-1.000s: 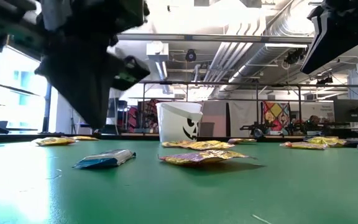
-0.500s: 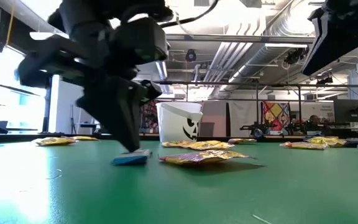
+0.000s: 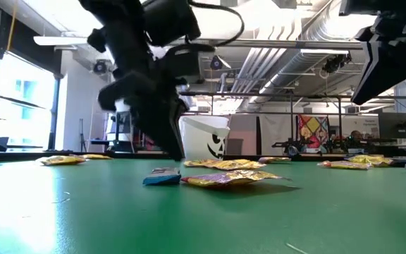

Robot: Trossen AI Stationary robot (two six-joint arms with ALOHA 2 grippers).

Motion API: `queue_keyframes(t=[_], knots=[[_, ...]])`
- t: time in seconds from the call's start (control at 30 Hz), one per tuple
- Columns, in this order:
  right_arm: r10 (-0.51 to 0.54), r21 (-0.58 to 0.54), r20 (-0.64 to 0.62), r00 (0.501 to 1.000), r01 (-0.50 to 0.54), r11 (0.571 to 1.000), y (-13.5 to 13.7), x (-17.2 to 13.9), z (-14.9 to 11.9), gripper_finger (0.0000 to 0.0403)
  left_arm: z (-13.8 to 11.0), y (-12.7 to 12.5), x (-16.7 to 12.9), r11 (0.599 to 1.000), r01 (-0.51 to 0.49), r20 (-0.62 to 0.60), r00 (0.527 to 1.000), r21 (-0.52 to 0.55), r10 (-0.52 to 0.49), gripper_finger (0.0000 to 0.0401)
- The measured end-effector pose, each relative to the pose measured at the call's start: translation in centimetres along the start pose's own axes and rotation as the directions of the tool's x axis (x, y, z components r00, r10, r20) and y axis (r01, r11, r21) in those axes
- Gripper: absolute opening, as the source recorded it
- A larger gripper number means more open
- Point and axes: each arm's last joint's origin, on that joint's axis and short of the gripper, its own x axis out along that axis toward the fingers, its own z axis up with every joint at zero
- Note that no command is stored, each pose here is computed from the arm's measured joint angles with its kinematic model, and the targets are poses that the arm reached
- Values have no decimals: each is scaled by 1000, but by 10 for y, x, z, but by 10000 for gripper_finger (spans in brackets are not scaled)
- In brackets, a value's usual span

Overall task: Sort candy by brand, put in halloween buckets
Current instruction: Put the white candy into the black bucket

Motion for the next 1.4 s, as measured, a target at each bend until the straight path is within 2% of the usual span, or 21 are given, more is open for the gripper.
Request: queue_keyframes(t=[0.07, 0.17, 0.3, 0.4, 0.47, 0.63, 1.2, 1.4], knots=[[6, -10, 4, 1000, -6, 1000, 1, 0, 0, 0, 2, 5, -9, 999, 32, 24, 999, 14, -32, 0], [16, -17, 15, 1000, -16, 1000, 1, 1, 3, 0, 8, 4, -23, 987, 145, 79, 985, 71, -151, 0], [17, -32, 42, 999, -16, 999, 3, 1, 5, 0, 6, -12, -21, 941, 280, 60, 953, 193, -296, 0], [19, -46, 45, 999, -16, 999, 3, 1, 5, 0, 5, -26, -14, 905, 298, 39, 945, 302, -325, 0], [18, -45, 45, 999, -16, 999, 3, 1, 5, 0, 3, -32, -9, 899, 283, 19, 952, 335, -307, 0], [17, -44, 49, 999, -15, 999, 3, 1, 5, 0, 2, -35, 1, 913, 222, 14, 970, 341, -241, 0], [35, -52, 12, 999, -34, 998, 3, 1, 3, 0, 2, -14, 6, 973, 129, 30, 990, 192, -137, 0], [32, -36, 1, 999, -32, 999, 2, 1, 2, 0, -1, -6, 7, 985, 79, -8, 997, 153, -79, 0]])
